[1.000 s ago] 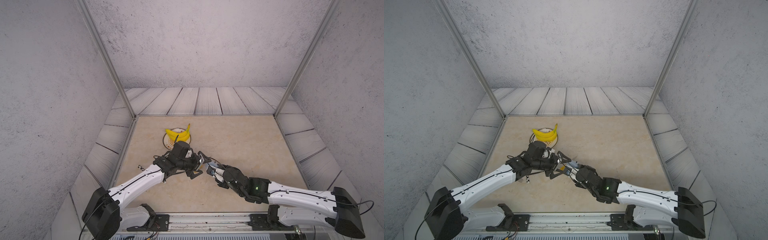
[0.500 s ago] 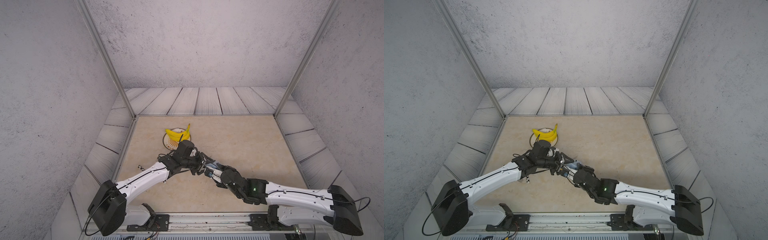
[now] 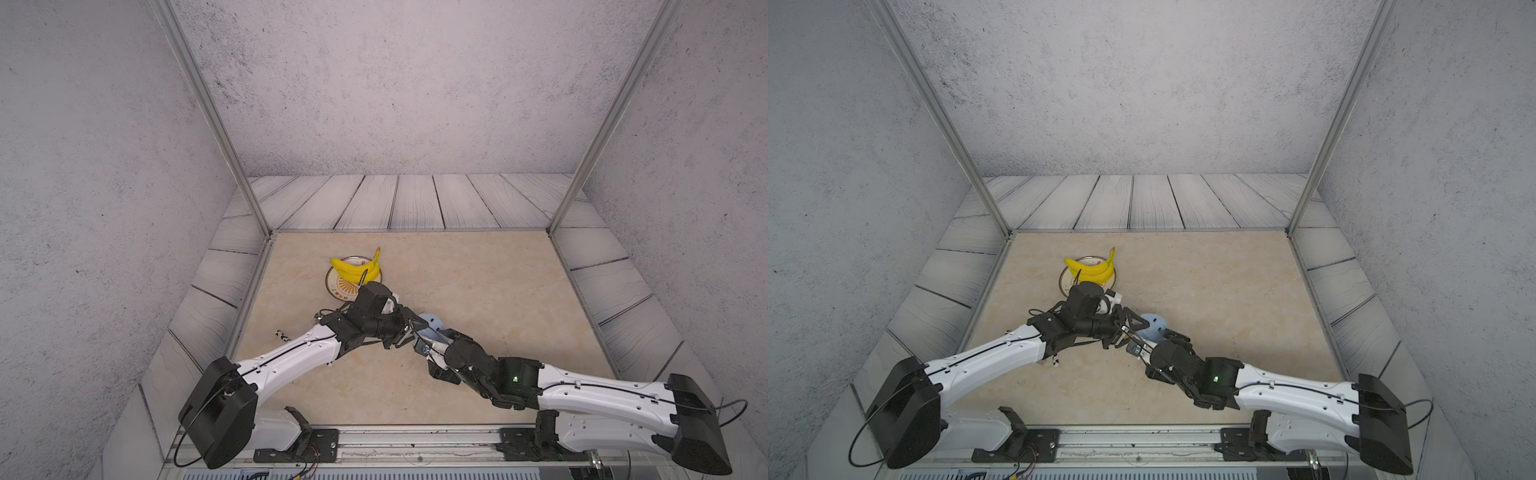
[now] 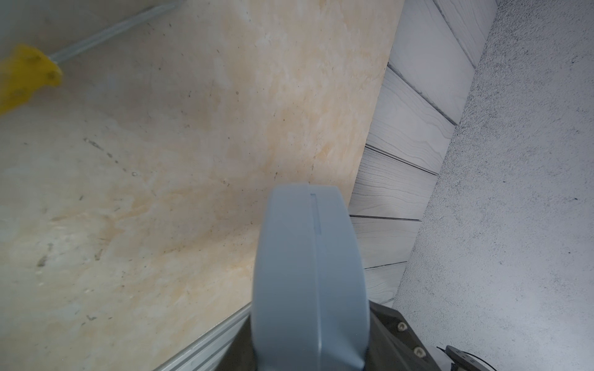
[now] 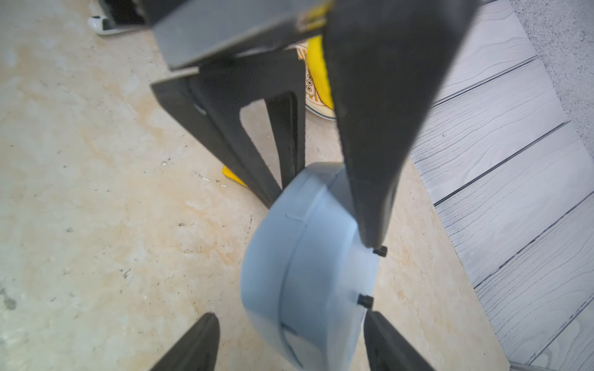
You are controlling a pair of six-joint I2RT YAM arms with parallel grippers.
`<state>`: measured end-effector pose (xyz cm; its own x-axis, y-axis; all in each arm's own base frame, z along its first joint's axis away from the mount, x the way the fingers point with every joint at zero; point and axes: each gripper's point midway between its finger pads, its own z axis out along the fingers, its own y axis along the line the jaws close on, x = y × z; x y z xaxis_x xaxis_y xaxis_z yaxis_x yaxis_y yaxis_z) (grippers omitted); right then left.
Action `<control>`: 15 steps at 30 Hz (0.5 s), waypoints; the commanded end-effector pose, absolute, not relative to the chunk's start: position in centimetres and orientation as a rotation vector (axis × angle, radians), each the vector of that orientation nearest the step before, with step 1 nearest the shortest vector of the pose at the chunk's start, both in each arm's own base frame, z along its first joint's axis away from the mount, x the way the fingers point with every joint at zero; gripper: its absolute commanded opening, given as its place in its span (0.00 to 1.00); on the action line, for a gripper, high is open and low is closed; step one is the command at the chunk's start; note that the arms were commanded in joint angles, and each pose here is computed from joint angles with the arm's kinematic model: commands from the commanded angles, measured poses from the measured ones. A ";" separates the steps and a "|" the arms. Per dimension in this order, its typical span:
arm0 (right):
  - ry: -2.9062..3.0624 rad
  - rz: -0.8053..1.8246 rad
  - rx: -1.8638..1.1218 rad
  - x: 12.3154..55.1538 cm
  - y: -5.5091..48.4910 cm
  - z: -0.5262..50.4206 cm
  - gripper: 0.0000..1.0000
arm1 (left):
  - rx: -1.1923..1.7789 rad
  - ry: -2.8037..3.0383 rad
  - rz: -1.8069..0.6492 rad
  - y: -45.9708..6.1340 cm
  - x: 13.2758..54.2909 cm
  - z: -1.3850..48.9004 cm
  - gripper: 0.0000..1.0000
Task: Remove the battery from the alarm
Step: Pick up the alarm from the center of the board.
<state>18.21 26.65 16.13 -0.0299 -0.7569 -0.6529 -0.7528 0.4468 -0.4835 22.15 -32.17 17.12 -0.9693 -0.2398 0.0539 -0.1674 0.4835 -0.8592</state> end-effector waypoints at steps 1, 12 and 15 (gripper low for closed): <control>1.825 0.201 -1.249 16.3 27.0 17.4 0.83 | -0.165 2.528 -1.532 -32.4 22.5 18.0 0.32; 2.070 0.958 -0.593 16.8 24.6 20.8 0.97 | 0.089 2.512 -1.506 -31.4 20.2 14.0 0.29; 2.098 1.126 -0.392 17.6 23.6 20.1 0.98 | 0.085 2.513 -1.532 -31.0 19.5 12.7 0.28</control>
<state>18.99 22.75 20.27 -0.5308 -0.0876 -0.8430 -0.6425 0.6902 0.3329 19.63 -30.51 11.30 -0.9893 -0.0841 -0.1194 0.0562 0.5355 -0.8427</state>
